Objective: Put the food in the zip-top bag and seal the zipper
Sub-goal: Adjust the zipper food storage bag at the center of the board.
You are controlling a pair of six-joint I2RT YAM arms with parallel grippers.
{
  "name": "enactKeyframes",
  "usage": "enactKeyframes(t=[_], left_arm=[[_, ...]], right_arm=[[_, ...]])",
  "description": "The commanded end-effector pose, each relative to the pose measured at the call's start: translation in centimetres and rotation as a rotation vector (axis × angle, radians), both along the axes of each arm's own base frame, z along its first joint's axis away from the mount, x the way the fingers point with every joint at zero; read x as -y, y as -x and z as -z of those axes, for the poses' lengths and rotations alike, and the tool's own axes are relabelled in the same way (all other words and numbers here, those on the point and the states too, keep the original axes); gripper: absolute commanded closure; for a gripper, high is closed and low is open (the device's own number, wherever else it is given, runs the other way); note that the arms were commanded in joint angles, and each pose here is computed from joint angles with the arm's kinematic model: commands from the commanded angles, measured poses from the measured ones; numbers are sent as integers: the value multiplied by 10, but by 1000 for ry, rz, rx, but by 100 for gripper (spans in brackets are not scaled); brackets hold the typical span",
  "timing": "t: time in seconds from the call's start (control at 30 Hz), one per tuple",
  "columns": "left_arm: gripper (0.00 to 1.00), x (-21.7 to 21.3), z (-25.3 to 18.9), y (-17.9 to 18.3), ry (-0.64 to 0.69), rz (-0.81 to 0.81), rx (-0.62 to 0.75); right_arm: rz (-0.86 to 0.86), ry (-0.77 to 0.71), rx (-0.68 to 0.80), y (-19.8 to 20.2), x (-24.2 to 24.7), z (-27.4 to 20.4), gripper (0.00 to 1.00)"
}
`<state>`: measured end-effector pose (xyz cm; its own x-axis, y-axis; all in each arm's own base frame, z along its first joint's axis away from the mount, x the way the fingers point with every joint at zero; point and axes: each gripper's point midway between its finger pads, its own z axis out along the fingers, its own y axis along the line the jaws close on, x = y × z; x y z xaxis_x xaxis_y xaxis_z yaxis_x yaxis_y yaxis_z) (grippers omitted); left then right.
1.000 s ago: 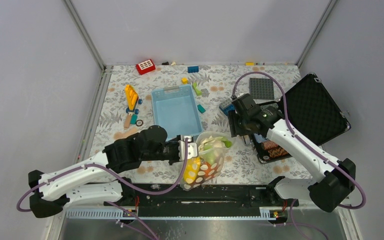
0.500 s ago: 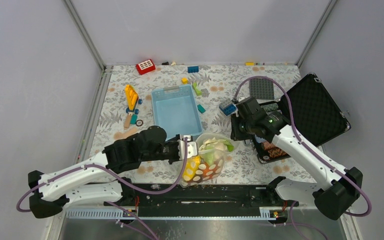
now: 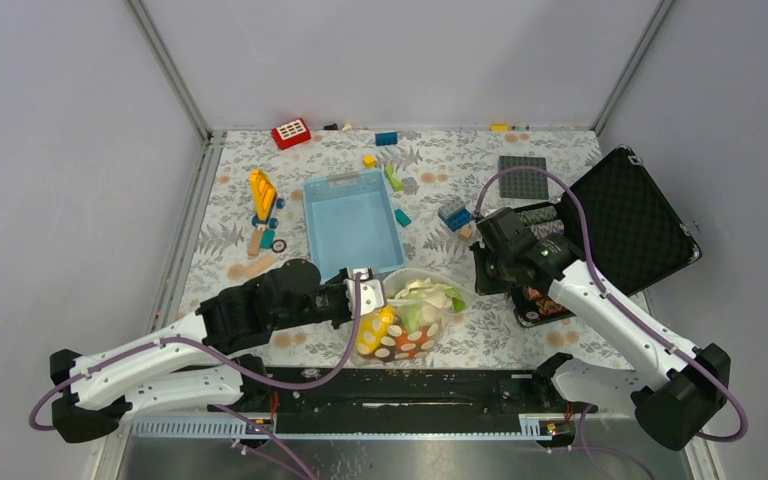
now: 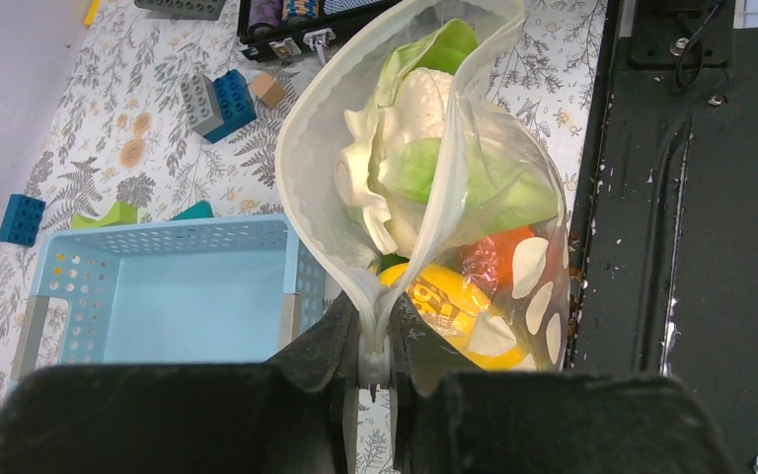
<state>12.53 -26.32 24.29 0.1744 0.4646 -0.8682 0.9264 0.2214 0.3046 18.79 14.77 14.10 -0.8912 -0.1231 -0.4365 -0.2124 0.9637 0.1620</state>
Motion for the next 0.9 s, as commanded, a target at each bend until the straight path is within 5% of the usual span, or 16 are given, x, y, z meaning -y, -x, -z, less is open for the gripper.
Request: enactKeyframes(t=[0.0, 0.53, 0.77, 0.87], left_arm=[[100, 3, -21, -8, 88, -46, 23], [100, 2, -11, -5, 59, -45, -9], [100, 2, -11, -3, 62, -39, -11], [100, 1, -12, -4, 64, -43, -9]], right_arm=[[13, 3, 20, 3, 7, -7, 88], [-115, -293, 130, 20, -27, -63, 35], [-22, -174, 79, 8, -14, -29, 32], [43, -135, 57, 2, -10, -13, 42]])
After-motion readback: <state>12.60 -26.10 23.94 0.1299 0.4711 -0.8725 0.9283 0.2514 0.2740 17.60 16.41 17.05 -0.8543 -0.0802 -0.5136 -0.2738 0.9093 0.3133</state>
